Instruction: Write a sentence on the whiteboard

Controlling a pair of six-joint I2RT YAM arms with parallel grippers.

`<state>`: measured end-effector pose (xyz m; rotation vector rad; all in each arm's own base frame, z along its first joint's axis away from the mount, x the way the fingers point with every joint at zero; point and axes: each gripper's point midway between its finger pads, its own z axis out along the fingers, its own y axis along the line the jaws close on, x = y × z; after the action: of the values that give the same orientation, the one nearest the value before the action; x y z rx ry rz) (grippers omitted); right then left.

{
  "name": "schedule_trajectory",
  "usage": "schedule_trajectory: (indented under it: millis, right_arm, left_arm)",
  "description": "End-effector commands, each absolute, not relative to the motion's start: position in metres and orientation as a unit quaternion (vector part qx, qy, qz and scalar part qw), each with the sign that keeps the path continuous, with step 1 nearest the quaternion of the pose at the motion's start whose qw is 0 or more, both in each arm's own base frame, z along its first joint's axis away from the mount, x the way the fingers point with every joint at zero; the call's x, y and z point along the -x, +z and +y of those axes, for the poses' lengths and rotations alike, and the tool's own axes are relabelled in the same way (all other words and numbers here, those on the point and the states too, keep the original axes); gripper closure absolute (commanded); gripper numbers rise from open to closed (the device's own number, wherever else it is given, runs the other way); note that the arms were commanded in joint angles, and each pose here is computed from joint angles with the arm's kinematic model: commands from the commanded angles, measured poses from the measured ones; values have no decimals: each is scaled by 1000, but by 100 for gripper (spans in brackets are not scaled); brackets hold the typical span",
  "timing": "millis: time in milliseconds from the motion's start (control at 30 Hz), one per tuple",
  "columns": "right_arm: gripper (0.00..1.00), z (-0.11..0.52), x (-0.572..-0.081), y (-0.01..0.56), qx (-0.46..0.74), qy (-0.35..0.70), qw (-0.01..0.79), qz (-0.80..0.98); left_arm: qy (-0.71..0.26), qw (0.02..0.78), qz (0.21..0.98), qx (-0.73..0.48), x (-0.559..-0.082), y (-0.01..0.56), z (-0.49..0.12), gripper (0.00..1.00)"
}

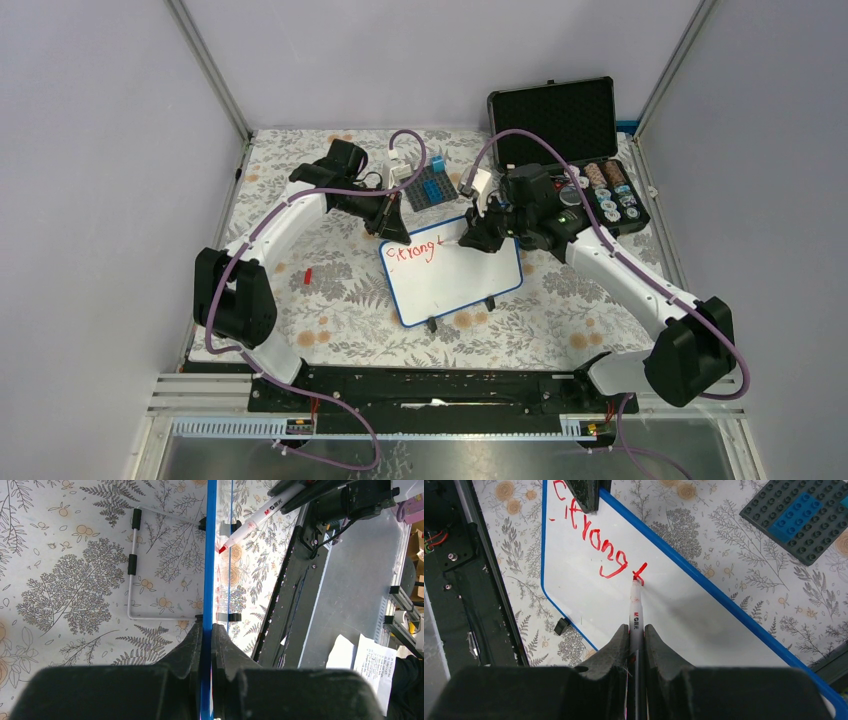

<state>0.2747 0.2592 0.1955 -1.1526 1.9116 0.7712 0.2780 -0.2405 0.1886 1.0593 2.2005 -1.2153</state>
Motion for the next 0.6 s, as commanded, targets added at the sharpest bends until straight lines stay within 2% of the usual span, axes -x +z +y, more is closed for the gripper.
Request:
schedule_trajectory:
  millis: [0,567]
  right_arm:
    - [100,254,-276,195,459,289,391,744]
    - [100,246,-275,207,465,269,399,743]
  left_arm:
    - [-421,234,782,-397,-289,194,-242,100]
    - [-420,233,783,-396,-289,193,-242,100]
